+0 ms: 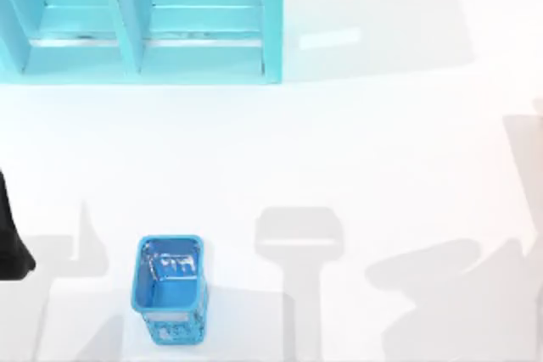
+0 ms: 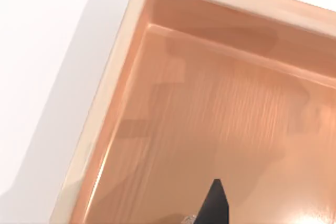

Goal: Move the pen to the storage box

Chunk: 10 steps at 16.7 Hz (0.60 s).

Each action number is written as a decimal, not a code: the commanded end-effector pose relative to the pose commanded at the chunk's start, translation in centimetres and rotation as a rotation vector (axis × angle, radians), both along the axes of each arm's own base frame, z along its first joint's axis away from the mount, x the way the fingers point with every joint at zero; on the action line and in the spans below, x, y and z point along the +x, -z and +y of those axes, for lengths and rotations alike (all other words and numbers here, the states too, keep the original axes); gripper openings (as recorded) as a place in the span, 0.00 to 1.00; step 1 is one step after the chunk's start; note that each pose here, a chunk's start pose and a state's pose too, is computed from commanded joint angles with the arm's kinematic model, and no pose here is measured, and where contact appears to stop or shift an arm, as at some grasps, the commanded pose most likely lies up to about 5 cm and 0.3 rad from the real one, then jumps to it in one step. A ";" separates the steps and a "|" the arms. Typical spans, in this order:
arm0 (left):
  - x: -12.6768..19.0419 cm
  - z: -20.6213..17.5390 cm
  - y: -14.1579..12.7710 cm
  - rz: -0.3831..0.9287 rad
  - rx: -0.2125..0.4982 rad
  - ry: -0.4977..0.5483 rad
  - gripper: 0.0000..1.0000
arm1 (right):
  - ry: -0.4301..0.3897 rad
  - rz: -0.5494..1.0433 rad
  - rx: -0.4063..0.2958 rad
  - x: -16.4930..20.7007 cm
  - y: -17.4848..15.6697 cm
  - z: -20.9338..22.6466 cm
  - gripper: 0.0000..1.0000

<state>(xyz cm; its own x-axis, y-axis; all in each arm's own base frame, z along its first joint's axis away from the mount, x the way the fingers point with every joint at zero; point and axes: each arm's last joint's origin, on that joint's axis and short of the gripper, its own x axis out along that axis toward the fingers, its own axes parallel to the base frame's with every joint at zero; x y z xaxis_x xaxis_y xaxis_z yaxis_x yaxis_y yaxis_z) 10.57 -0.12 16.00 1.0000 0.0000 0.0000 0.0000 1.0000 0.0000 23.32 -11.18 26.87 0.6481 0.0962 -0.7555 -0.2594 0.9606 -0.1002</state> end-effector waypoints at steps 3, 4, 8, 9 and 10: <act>0.0 0.0 0.0 0.000 0.000 0.000 1.00 | 0.000 0.000 0.000 0.0 0.0 0.0 0.90; 0.0 0.0 0.0 0.000 0.000 0.000 1.00 | 0.000 0.000 0.000 0.0 0.0 0.0 0.98; 0.0 0.0 0.0 0.000 0.000 0.000 1.00 | 0.000 0.000 0.000 0.0 0.0 0.0 1.00; 0.0 0.0 0.0 0.000 0.000 0.000 1.00 | 0.000 0.000 0.000 0.0 0.0 0.0 1.00; 0.0 0.0 0.0 0.000 0.000 0.000 1.00 | 0.000 0.000 0.000 0.0 0.0 0.0 1.00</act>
